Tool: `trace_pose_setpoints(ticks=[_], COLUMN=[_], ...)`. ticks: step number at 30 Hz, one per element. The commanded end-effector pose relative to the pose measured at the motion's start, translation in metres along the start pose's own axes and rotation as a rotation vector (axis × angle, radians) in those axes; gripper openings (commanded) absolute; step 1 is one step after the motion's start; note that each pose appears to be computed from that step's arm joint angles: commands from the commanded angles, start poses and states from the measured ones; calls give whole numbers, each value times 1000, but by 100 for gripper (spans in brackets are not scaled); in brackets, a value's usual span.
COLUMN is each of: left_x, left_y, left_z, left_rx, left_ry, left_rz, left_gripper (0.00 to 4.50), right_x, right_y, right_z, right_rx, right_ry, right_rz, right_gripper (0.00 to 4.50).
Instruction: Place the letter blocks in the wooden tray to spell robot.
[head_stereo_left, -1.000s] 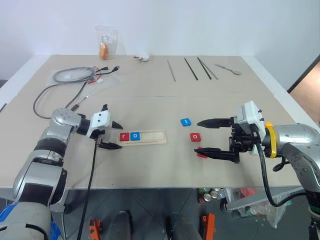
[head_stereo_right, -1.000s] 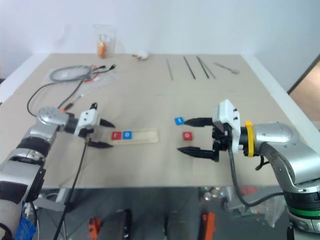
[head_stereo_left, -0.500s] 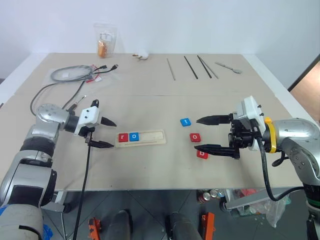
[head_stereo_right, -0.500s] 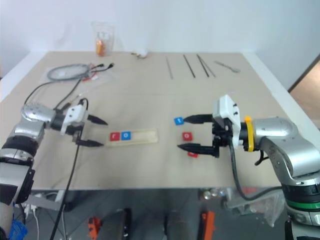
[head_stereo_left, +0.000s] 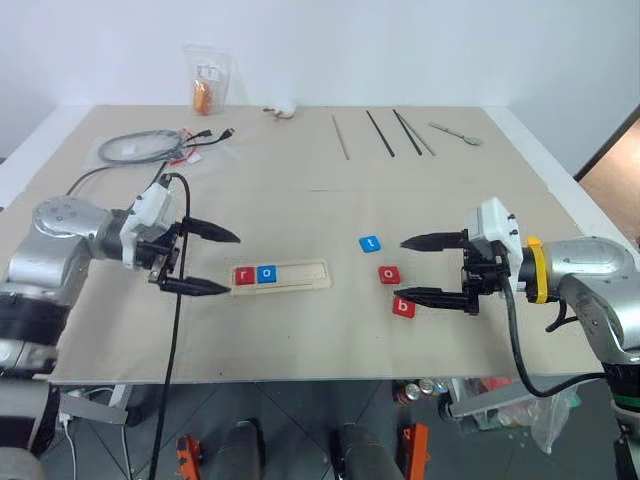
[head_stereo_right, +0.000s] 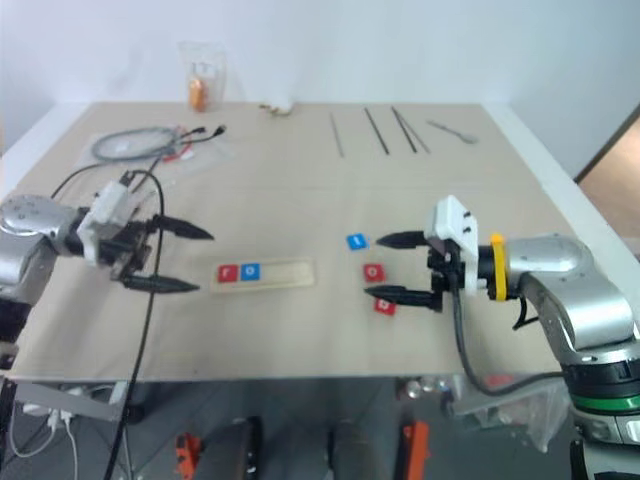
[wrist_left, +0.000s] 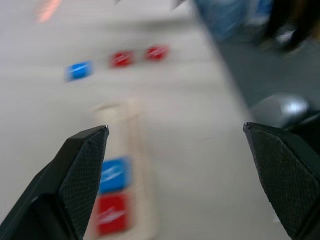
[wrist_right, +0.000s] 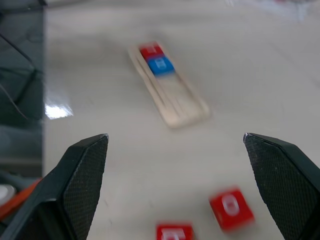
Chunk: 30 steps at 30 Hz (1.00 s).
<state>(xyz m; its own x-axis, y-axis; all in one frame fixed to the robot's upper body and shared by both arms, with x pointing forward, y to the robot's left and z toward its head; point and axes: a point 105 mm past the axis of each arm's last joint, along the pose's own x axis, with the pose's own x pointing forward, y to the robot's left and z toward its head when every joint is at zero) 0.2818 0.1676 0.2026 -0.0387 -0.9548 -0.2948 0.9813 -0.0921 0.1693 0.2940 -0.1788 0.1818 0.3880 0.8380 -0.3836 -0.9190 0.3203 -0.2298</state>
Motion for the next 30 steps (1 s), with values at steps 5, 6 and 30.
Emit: trace_pose_setpoints(ticks=[5,6,30], left_x=[17,20,51], left_y=[-24,-26,-9], left_z=[-8,-8,-12], left_rx=[30,31,63], left_ry=[-15,-25,-188], left_rz=[2,5,195], left_gripper=[448,448,448], right_x=[-1,1,12], right_y=[6,7,-7], right_z=[-36,-40,-74], right_rx=[-28,-28,60], right_ry=[139,150,145], right_rz=[48,51,-62], right_gripper=[450,450,450])
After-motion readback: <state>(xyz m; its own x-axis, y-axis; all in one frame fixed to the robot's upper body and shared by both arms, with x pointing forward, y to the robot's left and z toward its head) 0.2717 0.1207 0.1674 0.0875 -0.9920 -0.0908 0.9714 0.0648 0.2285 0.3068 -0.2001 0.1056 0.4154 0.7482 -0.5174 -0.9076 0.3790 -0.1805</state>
